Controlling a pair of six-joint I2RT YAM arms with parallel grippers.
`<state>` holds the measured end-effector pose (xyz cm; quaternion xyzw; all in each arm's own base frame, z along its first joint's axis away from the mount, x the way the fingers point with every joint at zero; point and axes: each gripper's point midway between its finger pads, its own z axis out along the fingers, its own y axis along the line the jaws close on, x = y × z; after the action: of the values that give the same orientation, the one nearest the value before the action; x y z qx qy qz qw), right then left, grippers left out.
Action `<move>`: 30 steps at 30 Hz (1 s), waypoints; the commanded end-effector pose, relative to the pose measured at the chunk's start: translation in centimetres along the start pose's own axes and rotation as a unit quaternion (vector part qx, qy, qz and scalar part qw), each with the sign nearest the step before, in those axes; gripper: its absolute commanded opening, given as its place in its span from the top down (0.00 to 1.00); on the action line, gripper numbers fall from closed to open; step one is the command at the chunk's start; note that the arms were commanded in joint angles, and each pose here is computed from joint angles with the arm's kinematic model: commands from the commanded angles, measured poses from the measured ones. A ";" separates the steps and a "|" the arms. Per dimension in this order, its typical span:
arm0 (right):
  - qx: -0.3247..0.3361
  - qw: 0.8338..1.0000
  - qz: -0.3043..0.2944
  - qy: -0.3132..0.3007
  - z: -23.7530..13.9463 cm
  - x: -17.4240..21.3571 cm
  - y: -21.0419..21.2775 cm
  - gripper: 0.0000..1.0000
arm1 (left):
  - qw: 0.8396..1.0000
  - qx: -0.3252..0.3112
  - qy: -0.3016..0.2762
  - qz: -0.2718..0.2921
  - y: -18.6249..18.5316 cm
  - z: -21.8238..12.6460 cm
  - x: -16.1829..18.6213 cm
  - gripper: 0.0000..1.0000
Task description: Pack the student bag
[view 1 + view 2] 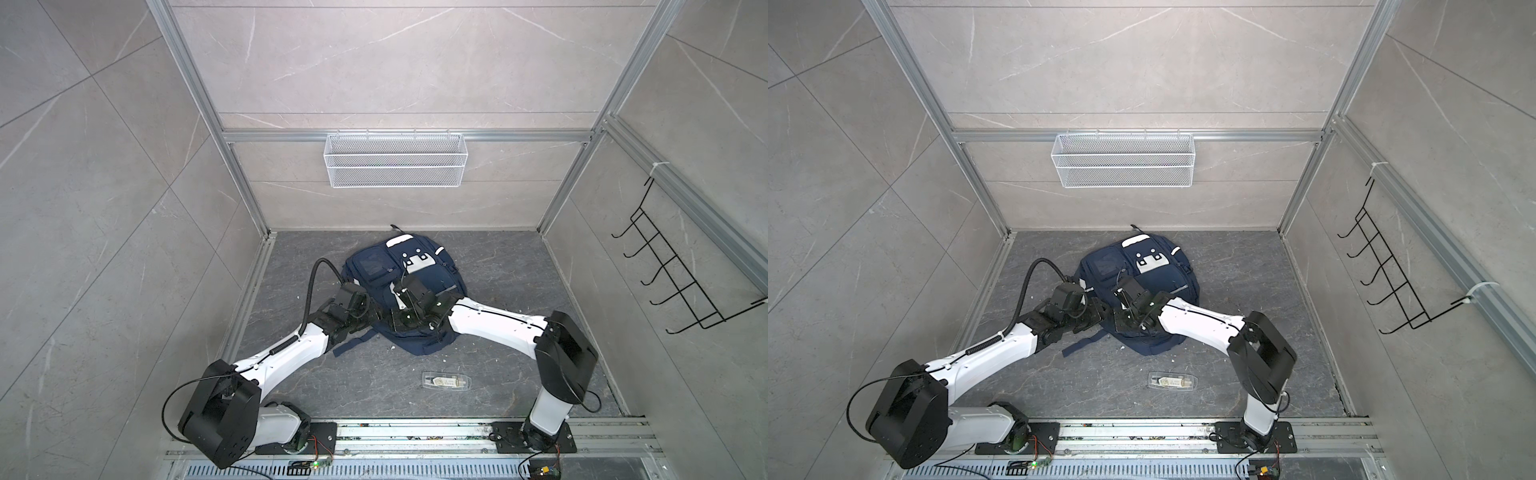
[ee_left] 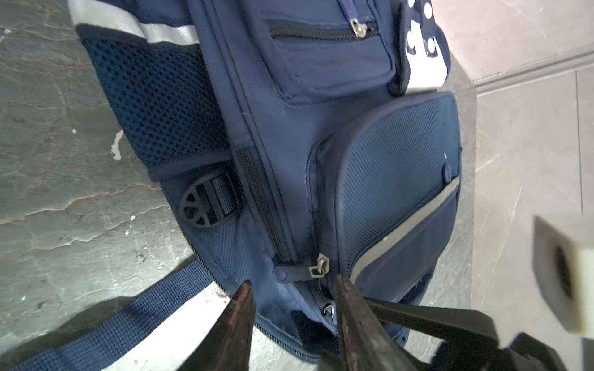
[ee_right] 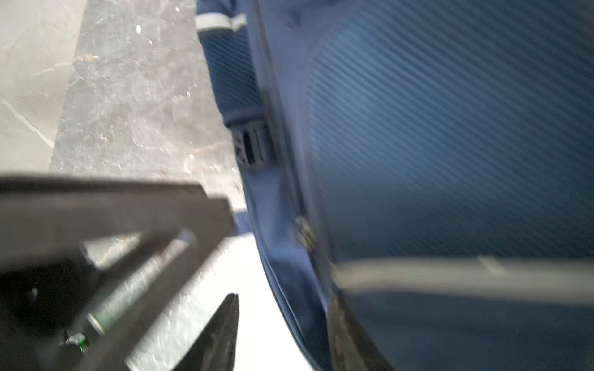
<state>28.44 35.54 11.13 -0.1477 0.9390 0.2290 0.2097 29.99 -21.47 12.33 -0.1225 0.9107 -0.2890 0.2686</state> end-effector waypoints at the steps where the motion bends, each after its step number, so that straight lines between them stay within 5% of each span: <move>1: 0.016 1.000 0.001 -0.017 -3.3 1.1 -1.6 0.50 | 0.999 0.009 0.015 0.045 -0.8 -0.9 0.9 0.55; 7: 0.061 0.998 0.010 -0.028 -7.9 5.0 -5.6 0.49 | 0.990 0.018 0.047 0.128 -3.4 -0.8 3.6 0.50; 16: 0.092 0.994 0.024 0.059 -9.4 13.5 -9.9 0.41 | 0.971 0.040 0.113 0.206 -6.1 0.7 9.3 0.46; 30: 0.119 0.986 0.055 0.101 -5.5 16.1 -11.7 0.35 | 0.934 0.116 0.225 0.251 -8.2 -0.2 20.0 0.46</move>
<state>16.83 19.49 4.70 -0.0988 0.9812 0.1111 0.1234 15.71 -34.57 9.44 0.1961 0.9153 -0.3166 0.1538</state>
